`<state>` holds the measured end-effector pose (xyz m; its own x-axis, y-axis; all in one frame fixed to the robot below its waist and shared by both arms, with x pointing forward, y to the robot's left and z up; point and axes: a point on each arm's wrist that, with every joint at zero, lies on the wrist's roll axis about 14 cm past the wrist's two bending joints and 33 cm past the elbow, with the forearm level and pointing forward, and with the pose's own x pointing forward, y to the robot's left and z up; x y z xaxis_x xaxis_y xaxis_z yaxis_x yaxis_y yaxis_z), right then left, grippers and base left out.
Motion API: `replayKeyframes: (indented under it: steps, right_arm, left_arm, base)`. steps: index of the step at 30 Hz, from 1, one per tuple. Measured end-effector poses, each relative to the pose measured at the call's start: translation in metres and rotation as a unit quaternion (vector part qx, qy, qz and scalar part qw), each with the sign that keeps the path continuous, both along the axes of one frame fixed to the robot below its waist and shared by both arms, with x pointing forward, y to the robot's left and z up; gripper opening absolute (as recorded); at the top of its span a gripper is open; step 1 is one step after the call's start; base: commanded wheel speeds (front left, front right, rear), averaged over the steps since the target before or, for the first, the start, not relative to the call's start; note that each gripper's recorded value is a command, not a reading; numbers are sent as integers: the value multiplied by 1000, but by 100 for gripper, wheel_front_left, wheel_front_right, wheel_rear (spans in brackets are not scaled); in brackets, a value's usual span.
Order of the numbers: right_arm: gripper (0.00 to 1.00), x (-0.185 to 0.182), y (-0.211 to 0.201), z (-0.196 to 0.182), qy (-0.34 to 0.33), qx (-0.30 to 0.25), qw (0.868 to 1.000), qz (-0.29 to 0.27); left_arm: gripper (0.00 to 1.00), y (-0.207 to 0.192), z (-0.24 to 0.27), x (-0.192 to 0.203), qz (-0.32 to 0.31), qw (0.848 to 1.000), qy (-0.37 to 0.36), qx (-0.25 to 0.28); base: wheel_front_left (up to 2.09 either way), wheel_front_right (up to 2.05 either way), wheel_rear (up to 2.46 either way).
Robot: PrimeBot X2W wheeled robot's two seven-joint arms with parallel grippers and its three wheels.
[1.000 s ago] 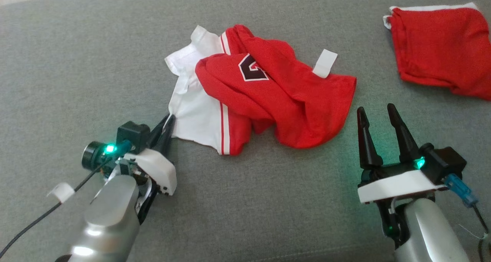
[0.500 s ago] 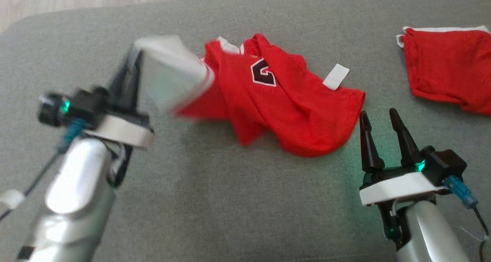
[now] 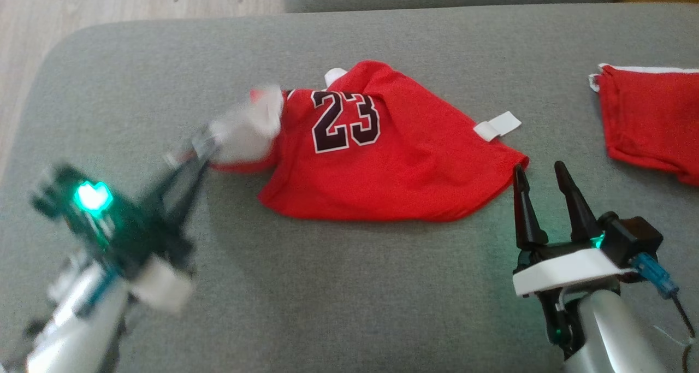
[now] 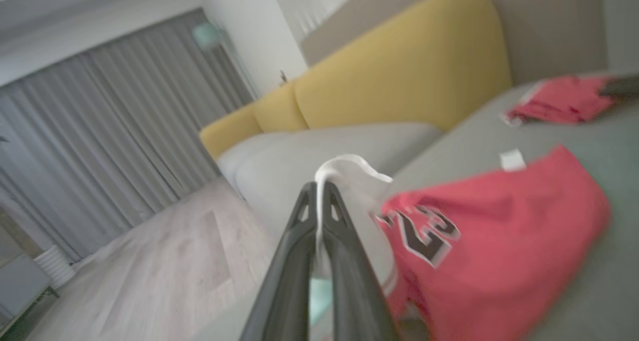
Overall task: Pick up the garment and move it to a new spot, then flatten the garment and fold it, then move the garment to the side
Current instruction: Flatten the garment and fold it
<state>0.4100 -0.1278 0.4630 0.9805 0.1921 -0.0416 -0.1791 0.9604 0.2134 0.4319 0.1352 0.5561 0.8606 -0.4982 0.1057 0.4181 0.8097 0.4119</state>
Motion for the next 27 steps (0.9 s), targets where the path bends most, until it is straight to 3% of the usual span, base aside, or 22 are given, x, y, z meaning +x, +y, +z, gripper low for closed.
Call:
replayKeyframes:
  steps: [3,7,8,9,10,14,18,24,27]
  right_arm:
    - [100,1,5,0,0,1,1000,7]
    - [100,2,10,-1,2,1,1000,14]
    - [100,2,11,-1,3,1,1000,15]
    - [100,1,11,-2,4,0,1000,15]
    - [100,1,12,-2,4,0,1000,17]
    - [100,2,15,0,2,0,1000,21]
    - [100,1,17,2,-1,-1,1000,23]
    - [100,0,16,3,-3,-5,1000,23]
    - [100,0,11,-3,5,-8,1000,16]
  left_arm:
    - [0,-1,-59,-40,-36,994,73,74]
    - [0,-2,-126,-95,-84,972,173,133]
    - [29,-1,-141,-108,-90,965,202,139]
    - [92,0,-154,-118,-90,959,228,146]
    - [100,2,-161,-124,-90,955,242,148]
    - [100,12,-152,-107,-40,964,235,116]
    - [100,13,-108,-63,48,984,172,5]
    - [100,17,-48,-32,121,976,102,-153]
    - [100,16,-24,-26,131,968,71,-202]
  base:
    - [0,0,0]
    - [0,0,0]
    - [0,0,0]
    - [0,0,0]
    - [0,0,0]
    - [0,0,0]
    - [0,0,0]
    - [0,0,0]
    - [0,0,0]
